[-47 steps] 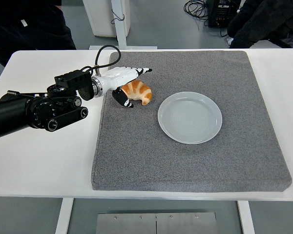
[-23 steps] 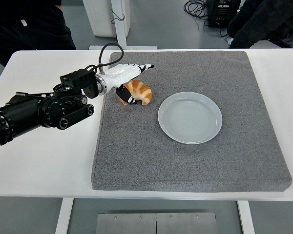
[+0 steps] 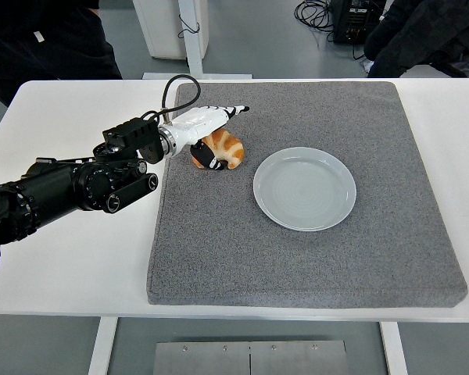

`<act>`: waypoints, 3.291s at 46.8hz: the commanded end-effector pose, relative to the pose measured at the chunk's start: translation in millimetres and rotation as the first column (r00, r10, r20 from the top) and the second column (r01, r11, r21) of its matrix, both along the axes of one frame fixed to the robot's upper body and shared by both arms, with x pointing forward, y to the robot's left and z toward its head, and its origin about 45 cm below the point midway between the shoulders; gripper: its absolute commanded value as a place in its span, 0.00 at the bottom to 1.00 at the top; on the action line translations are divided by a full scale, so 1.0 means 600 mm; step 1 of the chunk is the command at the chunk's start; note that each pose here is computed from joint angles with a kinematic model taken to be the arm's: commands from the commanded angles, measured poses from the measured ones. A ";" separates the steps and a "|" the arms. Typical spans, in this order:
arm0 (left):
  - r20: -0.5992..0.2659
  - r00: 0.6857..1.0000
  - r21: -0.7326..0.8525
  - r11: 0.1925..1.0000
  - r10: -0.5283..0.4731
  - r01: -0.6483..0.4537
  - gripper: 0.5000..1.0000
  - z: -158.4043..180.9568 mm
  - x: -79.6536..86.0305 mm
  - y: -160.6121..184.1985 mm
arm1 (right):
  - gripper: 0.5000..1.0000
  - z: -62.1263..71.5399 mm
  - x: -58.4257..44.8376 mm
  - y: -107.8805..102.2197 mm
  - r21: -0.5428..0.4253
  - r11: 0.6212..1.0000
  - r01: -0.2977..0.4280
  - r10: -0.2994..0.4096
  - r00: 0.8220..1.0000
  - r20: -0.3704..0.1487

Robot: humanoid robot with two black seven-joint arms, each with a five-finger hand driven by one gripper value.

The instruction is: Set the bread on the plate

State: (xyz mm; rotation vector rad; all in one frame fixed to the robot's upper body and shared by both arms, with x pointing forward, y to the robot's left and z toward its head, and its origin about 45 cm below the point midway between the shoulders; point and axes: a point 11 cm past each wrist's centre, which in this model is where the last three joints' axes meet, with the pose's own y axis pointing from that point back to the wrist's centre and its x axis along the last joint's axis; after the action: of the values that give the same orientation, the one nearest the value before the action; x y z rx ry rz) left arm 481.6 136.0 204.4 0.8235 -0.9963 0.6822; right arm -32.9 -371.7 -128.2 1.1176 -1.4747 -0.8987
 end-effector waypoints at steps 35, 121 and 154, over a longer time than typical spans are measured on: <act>-0.011 0.995 -0.059 0.993 -0.100 0.099 0.00 -0.005 -0.015 -0.018 | 1.00 0.000 0.000 0.000 0.000 1.000 0.000 0.000 1.000 0.000; 0.236 0.945 0.019 0.974 -0.225 0.227 0.00 0.368 0.061 -0.139 | 1.00 0.000 0.000 0.000 0.000 1.000 0.000 0.000 1.000 0.000; 0.209 0.897 0.003 0.918 -0.389 0.397 0.00 0.308 -0.013 -0.220 | 1.00 0.000 0.000 0.000 0.000 1.000 0.000 0.000 1.000 0.000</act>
State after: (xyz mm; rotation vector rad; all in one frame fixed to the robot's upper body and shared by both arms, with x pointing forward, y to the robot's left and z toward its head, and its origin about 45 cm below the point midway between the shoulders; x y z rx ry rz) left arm 479.6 8.4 393.8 0.5189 -1.2839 0.4485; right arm -32.9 -371.7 -128.2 1.1180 -1.4742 -0.8983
